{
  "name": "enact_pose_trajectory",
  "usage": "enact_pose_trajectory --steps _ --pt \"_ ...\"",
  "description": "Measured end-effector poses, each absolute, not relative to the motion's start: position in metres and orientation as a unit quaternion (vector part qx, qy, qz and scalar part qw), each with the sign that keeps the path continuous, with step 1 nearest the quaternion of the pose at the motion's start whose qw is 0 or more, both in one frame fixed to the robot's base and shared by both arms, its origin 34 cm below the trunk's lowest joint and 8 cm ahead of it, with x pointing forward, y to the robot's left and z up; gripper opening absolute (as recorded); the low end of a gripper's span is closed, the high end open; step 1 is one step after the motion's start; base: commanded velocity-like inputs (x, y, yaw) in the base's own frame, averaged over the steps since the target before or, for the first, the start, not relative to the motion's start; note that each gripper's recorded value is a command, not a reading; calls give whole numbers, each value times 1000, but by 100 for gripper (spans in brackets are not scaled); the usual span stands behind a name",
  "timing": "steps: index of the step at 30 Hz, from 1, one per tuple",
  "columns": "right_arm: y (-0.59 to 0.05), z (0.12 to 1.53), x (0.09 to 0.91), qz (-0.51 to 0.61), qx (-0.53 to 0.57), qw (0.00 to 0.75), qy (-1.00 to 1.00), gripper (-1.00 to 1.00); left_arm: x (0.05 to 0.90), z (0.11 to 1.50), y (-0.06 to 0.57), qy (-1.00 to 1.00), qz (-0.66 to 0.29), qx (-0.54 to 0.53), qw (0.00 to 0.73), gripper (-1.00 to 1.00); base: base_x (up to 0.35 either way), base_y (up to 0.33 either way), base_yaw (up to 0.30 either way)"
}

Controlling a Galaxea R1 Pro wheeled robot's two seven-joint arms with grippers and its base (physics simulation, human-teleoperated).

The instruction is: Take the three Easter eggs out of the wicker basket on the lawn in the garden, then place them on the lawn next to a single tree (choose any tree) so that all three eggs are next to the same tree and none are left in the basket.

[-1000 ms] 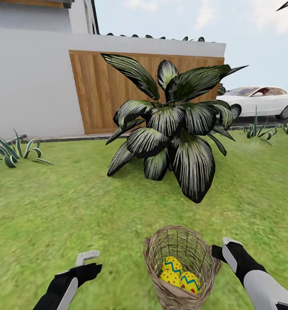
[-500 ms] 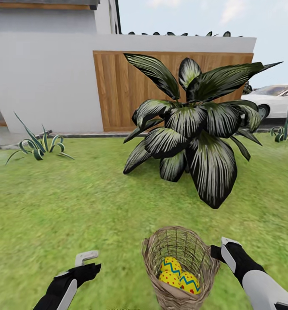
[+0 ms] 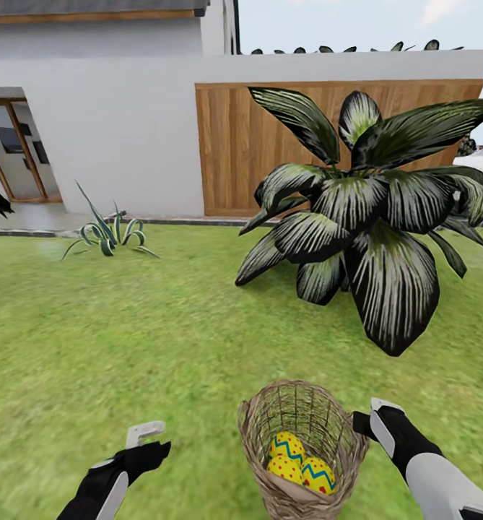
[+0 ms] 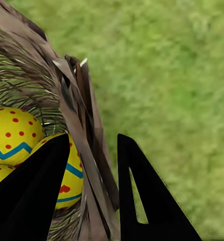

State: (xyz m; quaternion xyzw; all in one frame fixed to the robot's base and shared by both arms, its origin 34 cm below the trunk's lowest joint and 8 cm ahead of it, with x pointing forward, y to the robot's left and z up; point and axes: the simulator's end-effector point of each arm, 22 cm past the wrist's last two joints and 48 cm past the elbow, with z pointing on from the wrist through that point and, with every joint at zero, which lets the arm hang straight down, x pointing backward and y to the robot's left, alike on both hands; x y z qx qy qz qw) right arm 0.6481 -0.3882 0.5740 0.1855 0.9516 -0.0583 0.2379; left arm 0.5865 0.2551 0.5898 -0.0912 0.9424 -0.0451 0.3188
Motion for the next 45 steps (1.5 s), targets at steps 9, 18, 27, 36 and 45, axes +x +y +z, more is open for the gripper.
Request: enact_pose_trajectory --steps 9,18,27,36,45 --pt "-387 570 647 -58 185 234 953 -100 585 586 255 944 -45 -91 315 100 -285 38 245" --pt "-387 566 644 -59 185 230 954 -100 583 583 254 945 -45 -92 311 100 -29 0 244" --pt "-386 562 643 -57 186 227 954 -100 582 580 254 946 -45 -92 307 100 0 0 176" --pt "-386 562 644 -56 184 229 954 -100 582 579 254 946 -45 -92 307 100 0 0 5" --pt "-385 560 643 -57 183 226 955 -100 581 578 254 947 -44 -92 306 100 0 0 211"
